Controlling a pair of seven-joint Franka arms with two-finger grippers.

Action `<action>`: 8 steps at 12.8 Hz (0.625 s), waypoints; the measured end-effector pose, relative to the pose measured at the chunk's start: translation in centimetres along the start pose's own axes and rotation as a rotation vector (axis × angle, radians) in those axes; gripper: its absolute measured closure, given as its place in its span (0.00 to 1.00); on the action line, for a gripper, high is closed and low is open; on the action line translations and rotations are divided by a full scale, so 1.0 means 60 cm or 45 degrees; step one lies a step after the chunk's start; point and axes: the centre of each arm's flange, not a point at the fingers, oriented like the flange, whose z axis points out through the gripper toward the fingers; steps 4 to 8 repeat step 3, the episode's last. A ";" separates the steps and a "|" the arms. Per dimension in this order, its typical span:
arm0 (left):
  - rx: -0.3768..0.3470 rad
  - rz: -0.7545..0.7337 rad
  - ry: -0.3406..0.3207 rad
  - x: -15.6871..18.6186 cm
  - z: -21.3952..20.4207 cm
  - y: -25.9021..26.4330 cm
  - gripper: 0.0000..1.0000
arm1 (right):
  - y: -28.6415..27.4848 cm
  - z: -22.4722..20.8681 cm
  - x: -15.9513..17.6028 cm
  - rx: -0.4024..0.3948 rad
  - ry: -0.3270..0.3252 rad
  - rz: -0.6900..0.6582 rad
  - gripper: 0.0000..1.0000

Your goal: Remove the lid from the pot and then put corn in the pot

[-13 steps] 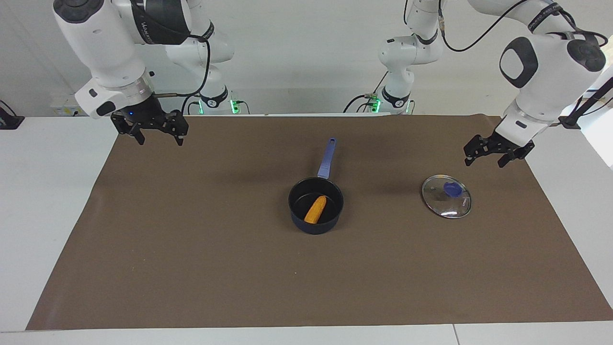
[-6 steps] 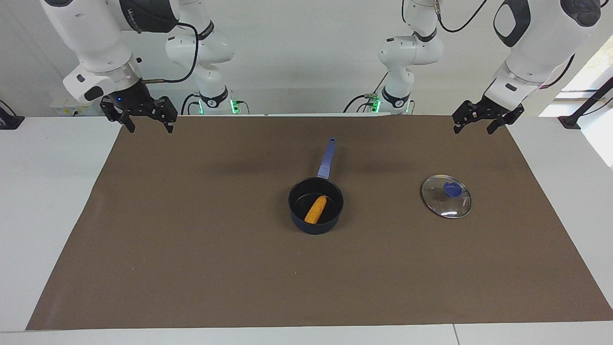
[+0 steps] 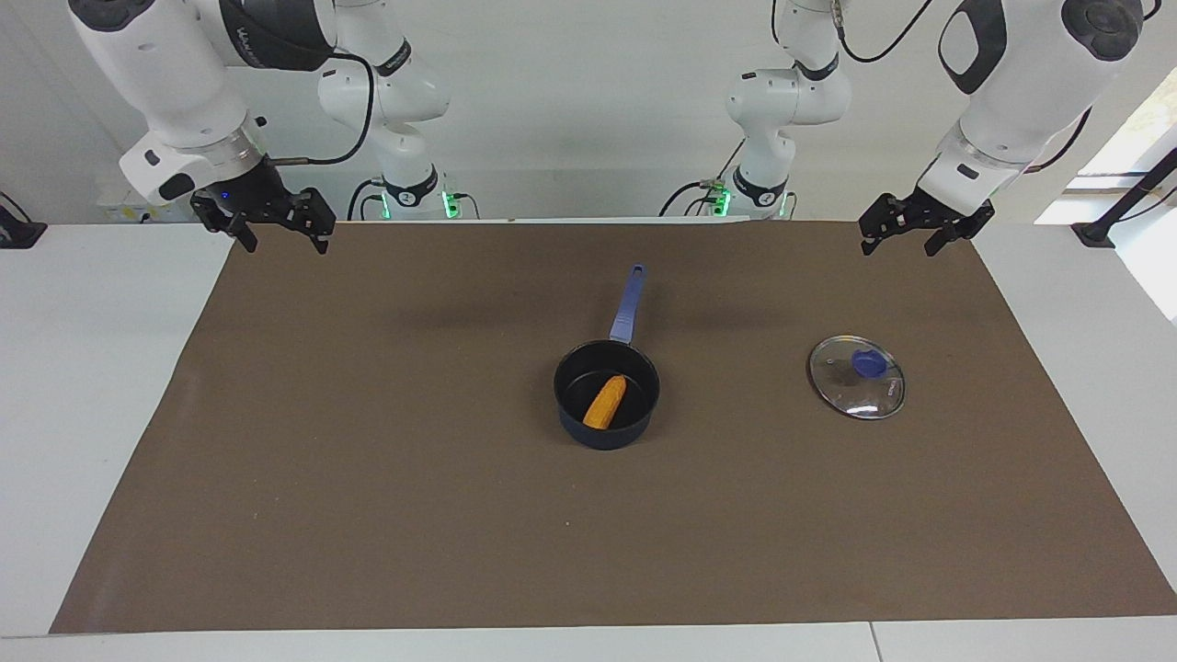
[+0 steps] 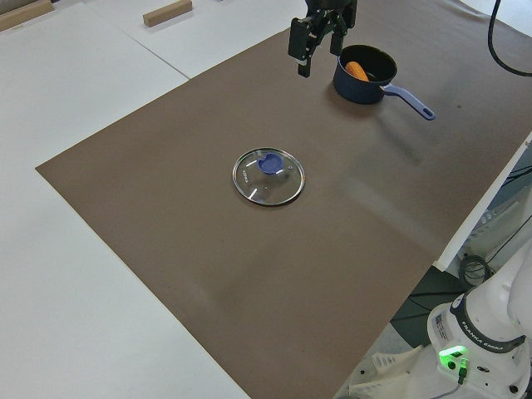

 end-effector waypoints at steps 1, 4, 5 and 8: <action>0.000 0.002 0.000 0.000 0.000 0.002 0.00 | 0.002 -0.006 -0.004 0.001 0.007 0.002 0.00; 0.000 0.004 0.001 0.000 0.000 0.003 0.00 | 0.003 -0.012 -0.008 0.002 0.017 0.004 0.00; 0.000 0.004 0.001 0.000 0.000 0.003 0.00 | 0.003 -0.012 -0.008 0.002 0.017 0.004 0.00; 0.000 0.004 0.001 0.000 0.000 0.003 0.00 | 0.003 -0.012 -0.008 0.002 0.017 0.004 0.00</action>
